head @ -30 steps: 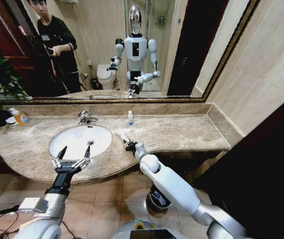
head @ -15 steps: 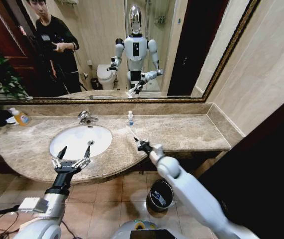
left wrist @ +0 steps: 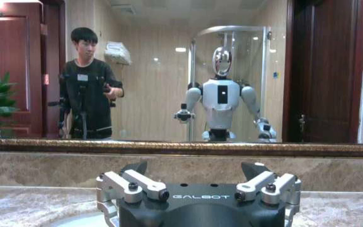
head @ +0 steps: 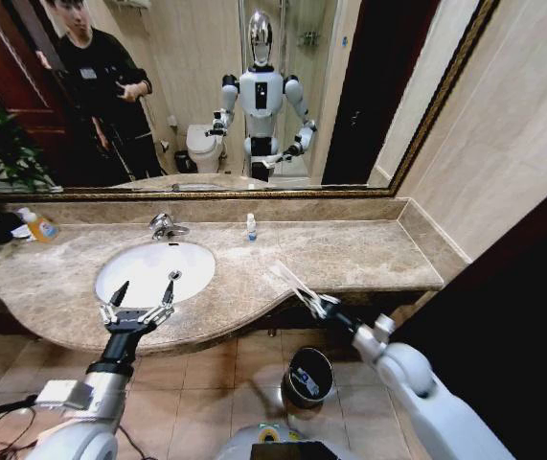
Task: Pick up the trash from the sink and place it in the trash bin.
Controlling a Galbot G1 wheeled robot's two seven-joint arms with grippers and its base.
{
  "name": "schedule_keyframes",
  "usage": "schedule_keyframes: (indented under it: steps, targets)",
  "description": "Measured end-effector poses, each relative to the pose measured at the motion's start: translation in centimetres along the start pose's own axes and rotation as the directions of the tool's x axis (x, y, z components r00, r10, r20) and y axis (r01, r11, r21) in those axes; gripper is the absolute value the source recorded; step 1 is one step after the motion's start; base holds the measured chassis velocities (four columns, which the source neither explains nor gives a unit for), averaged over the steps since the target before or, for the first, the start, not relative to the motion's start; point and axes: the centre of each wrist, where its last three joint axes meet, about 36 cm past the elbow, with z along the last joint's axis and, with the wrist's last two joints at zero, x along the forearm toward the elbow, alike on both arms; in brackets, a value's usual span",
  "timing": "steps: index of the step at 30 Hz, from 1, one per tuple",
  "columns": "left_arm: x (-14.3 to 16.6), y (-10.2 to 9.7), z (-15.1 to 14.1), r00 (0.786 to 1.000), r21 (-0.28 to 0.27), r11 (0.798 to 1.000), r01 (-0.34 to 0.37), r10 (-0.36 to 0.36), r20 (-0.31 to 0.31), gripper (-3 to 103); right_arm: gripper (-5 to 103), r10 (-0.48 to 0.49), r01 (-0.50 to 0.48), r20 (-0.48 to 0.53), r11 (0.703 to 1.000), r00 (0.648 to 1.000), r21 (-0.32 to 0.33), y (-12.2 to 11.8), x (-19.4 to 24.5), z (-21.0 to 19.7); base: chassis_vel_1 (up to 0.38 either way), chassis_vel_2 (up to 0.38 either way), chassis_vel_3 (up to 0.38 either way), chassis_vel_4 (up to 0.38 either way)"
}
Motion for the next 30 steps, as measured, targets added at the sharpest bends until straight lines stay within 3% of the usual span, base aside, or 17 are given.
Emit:
schedule_keyframes:
  steps: [5,15,19,22,30]
  targets:
    - [0.0,0.0,0.0,1.000,0.000,1.000,0.000,0.000,0.000,100,0,0.052,-0.054,-0.053,0.998,0.997,-0.035,-0.1,3.7,3.0,0.000,0.000,0.000,0.000]
    - [0.0,0.0,0.0,1.000,0.000,1.000,0.000,0.000,0.000,100,0,0.011,-0.020,-0.080,0.993,0.997,-0.119,-1.3,6.2,10.0,0.000,0.000,0.000,0.000]
    - [0.0,0.0,0.0,1.000,0.000,1.000,0.000,0.000,0.000,100,0,0.077,-0.091,-0.177,0.993,0.981,-0.070,-2.1,6.3,13.3,0.000,0.000,0.000,0.000]
    - [0.0,0.0,0.0,1.000,0.000,1.000,0.000,0.000,0.000,100,0,0.135,-0.144,-0.280,0.990,0.950,-0.010,-2.9,6.4,17.3,0.000,0.000,0.000,0.000]
    - [0.0,0.0,0.0,1.000,0.000,1.000,0.000,0.000,0.000,100,0,0.234,-0.250,-0.426,0.968,0.874,0.019,-1.7,4.7,25.2,0.000,0.000,0.000,0.000]
